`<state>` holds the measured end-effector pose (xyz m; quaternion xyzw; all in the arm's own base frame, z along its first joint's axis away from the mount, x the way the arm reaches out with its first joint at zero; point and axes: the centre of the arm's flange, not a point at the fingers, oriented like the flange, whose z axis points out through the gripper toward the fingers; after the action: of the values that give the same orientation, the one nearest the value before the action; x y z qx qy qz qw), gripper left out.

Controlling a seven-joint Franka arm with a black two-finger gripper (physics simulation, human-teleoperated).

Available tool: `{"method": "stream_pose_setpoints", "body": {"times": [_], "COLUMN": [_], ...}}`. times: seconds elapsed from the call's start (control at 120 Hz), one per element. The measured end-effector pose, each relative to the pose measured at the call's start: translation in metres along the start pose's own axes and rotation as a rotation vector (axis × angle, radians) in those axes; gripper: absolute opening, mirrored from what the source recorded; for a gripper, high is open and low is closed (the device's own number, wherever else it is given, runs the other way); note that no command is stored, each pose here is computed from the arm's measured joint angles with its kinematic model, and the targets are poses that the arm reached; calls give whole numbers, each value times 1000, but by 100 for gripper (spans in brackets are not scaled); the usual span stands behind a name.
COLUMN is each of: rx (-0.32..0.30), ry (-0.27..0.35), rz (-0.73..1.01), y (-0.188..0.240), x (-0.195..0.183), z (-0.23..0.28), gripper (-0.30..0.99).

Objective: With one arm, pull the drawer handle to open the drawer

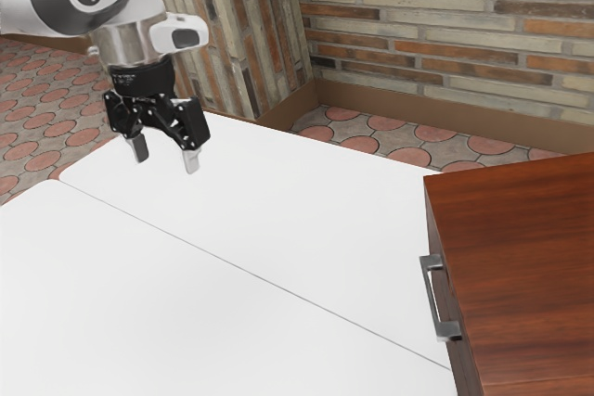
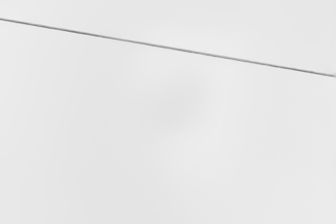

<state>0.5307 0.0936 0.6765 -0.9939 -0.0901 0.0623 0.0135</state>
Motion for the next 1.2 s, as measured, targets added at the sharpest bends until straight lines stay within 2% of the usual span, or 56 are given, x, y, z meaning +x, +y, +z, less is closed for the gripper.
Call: {"method": "stream_pose_setpoints", "body": {"times": [0.2, 0.267, 0.308, 0.367, 0.567, 0.667, 0.875, 1.058, 1.2], "rx": [-25, -43, -79, -158, -277, -311, -394, -445, -490], "ry": [101, 203, 263, 293, 292, 269, 184, 219, 171], "rz": [-6, -32, -39, -43, -162, -181, -237, -368, -427], "y": [-4, -13, -16, -18, -19, 6, 73, 83, 112], "x": [8, -14, -36, -56, -62, -51, -38, -30, -22], "z": [-11, -61, -91, -109, -115, -105, -45, -31, -1], "gripper": [69, 69, 69, 69, 69, 69, 69, 68, 68]}}
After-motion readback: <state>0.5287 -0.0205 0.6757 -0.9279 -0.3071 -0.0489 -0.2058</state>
